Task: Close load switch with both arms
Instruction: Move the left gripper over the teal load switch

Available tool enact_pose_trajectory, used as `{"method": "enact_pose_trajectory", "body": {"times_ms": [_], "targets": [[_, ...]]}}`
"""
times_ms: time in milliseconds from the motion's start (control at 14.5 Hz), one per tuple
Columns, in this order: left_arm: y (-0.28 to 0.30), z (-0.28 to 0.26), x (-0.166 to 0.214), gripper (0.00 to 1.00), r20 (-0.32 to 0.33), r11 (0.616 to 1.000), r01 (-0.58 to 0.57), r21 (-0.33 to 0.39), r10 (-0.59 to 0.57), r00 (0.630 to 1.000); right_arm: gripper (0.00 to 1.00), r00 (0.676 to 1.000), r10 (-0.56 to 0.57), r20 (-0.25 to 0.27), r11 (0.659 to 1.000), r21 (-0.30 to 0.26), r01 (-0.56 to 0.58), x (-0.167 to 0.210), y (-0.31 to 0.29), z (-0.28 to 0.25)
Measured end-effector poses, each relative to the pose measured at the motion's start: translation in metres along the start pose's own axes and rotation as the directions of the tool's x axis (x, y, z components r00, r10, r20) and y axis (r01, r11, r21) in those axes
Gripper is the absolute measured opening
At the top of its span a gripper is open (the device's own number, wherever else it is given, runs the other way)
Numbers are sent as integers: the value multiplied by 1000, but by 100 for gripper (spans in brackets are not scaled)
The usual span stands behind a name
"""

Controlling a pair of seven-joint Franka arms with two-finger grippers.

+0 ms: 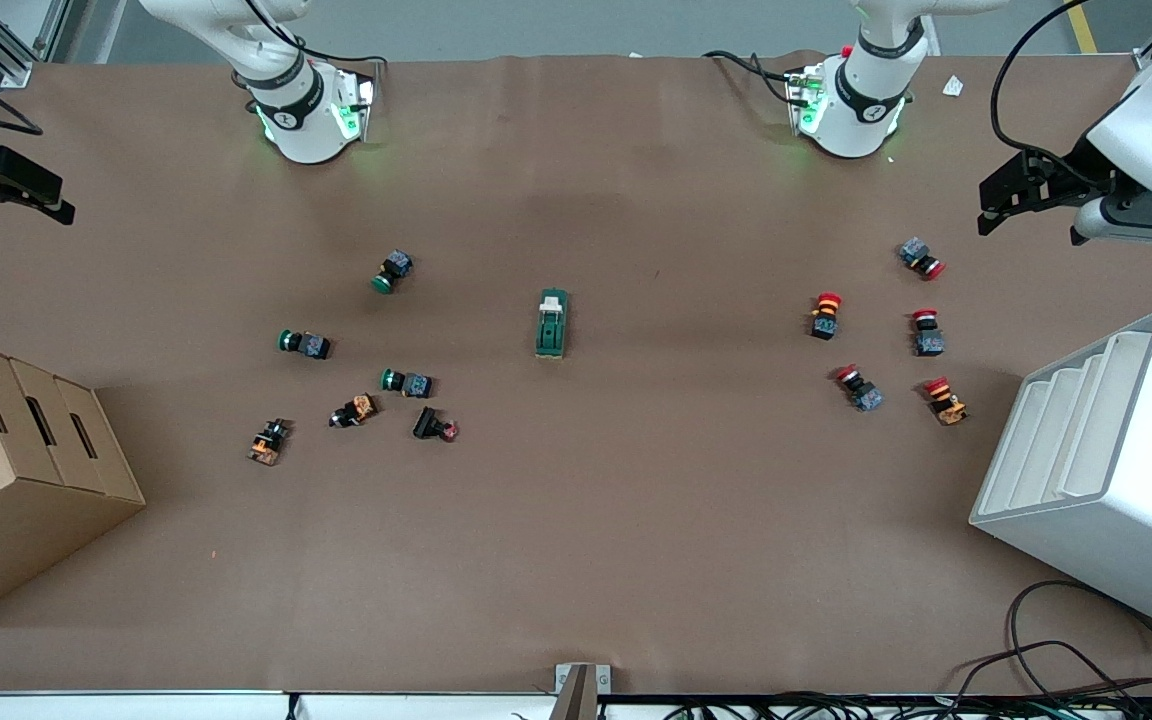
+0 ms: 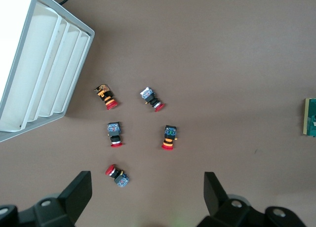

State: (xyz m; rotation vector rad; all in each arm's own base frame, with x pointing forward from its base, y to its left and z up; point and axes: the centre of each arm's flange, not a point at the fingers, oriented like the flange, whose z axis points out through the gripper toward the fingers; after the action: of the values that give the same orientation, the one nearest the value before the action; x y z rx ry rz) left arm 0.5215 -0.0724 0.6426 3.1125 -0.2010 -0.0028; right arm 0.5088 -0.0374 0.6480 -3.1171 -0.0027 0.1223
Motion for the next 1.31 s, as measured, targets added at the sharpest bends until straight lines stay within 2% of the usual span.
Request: {"method": "enact_pose_trajectory", "body": {"times_ms": [415,622,830,1037,1314], "targets": [[8,15,10,100,30,1000,-16,-3,16,999,100,1000,0,7,1000,1,0,0,0,2],[35,29,27,100,49,999,-53,-9,54,997,100,1000,1,8,1000,1,-1,0,0,2],[106,38,22,100,73,1000,-4,-6,5,997,100,1000,2,8,1000,2,-2,0,1,2],[194,48,0,100,89,1000,18,1,-18,996,100,1000,2,8,1000,2,-2,0,1,2],[284,79,-24,100,66,994,105,-17,-104,992,100,1000,2,8,1000,2,-2,0,1,2]]}}
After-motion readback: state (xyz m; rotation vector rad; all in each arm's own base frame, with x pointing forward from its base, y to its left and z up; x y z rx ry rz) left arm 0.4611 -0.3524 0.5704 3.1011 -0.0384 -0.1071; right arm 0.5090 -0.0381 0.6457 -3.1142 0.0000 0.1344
